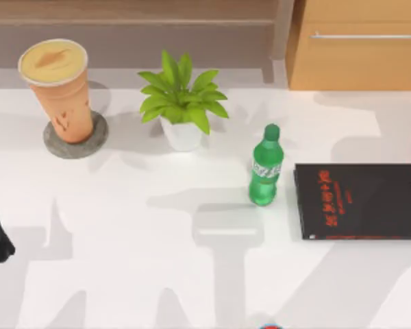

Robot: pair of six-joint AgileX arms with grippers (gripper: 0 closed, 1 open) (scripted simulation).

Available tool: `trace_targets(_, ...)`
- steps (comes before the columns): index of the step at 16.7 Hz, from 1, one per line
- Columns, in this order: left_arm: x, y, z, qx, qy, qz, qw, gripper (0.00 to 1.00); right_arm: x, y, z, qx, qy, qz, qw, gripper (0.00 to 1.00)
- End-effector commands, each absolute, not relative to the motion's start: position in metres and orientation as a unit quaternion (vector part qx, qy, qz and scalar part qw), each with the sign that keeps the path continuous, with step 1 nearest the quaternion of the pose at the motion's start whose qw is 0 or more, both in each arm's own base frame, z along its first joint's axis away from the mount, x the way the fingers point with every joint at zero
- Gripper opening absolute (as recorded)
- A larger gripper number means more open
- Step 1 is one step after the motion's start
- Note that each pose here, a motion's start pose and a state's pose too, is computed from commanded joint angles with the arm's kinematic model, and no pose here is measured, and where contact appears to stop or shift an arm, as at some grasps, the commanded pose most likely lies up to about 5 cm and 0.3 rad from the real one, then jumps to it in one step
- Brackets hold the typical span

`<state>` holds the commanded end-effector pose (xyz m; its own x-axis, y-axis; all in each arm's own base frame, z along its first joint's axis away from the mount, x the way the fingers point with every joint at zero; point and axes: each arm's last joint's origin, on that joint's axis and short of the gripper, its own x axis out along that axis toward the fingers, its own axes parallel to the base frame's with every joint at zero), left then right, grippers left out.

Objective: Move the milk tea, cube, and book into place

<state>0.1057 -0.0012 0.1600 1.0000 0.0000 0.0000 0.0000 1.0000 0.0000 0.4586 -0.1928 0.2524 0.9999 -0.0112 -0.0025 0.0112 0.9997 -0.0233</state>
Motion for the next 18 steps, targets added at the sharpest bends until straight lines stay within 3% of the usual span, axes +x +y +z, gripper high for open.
trace_targets(10,0.106,-0.001,0.16,0.0,0.0,0.0,1.0,1.0,0.448,-0.189,0.27,-0.006,-0.01,-0.012,1.0,0.0)
trace_targets(14,0.106,-0.001,0.16,0.0,0.0,0.0,1.0,1.0,0.425,-0.161,0.336,0.028,-0.091,-0.039,0.995,0.0)
trace_targets(18,0.106,-0.001,0.16,0.0,0.0,0.0,1.0,1.0,0.386,-0.095,0.404,0.135,-0.197,-0.026,0.971,0.0)
